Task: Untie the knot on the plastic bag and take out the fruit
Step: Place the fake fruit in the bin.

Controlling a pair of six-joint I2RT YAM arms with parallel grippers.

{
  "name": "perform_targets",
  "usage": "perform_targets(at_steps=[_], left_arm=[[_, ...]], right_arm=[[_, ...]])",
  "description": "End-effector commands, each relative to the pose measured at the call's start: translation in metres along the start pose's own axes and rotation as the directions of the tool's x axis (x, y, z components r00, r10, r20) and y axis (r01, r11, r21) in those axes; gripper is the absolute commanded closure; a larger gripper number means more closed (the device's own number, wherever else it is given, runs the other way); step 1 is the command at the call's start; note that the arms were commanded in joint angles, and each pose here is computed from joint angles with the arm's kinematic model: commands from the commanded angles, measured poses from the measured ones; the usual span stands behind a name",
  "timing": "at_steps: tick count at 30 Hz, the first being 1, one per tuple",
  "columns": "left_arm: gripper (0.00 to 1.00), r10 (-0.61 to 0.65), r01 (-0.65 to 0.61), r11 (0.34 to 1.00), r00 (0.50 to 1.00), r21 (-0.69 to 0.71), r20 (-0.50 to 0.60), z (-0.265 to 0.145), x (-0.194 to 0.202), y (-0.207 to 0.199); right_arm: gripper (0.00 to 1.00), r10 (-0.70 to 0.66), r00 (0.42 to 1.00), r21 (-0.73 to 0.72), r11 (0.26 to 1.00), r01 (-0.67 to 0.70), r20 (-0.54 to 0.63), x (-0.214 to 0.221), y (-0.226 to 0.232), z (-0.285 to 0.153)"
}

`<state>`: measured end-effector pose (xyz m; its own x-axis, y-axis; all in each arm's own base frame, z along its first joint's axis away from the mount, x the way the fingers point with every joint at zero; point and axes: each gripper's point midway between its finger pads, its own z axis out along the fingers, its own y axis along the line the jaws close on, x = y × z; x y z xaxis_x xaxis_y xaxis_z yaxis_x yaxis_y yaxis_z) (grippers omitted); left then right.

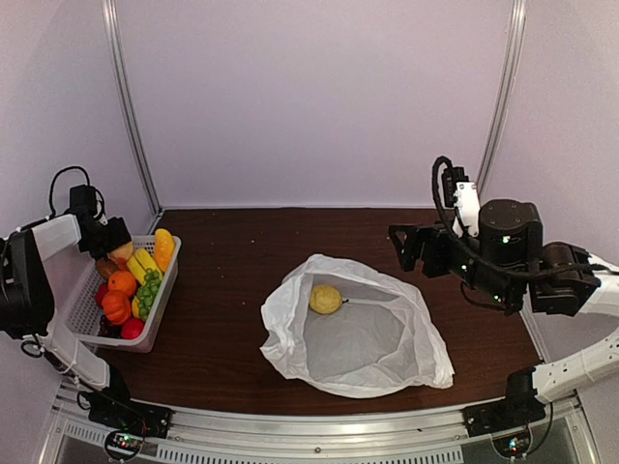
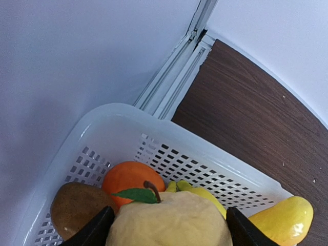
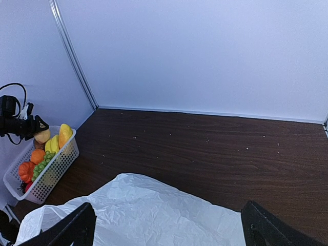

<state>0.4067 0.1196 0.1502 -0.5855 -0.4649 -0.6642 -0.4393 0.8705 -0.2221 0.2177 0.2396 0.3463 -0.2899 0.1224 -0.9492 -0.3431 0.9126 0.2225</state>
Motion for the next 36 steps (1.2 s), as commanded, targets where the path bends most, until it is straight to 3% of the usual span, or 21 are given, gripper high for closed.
perform_targets(at_steps=[1,6,13,28,36], left_arm=[[0.47,0.016,-0.016,1.0,0.999,0.004,0.047,0.002,-0.018,0.001],[0.19,0.014,-0.014,1.0,0.999,-0.006,0.039,0.003,-0.015,0.003],[0.03,0.019,-0.019,1.0,0.999,-0.001,0.035,0.002,-0.014,0.002],[0.02,0.037,-0.031,0.996,0.996,-0.079,0.082,-0.02,-0.02,0.015],[0.03,0.058,-0.065,0.997,0.987,0.04,0.15,-0.066,-0.019,-0.007]], right_arm=[[0.01,0.0,1.0,0.007,1.0,0.0,-0.022,0.009,-0.005,0.0],[0.01,0.007,1.0,0.005,1.0,-0.006,-0.024,0.011,-0.005,0.0],[0.01,0.012,1.0,0.003,1.0,-0.012,-0.022,0.011,-0.007,-0.001],[0.01,0.013,1.0,-0.008,1.0,-0.014,-0.027,0.014,-0.005,-0.001],[0.01,-0.001,1.0,-0.116,0.993,0.0,-0.008,0.006,0.008,-0.009]])
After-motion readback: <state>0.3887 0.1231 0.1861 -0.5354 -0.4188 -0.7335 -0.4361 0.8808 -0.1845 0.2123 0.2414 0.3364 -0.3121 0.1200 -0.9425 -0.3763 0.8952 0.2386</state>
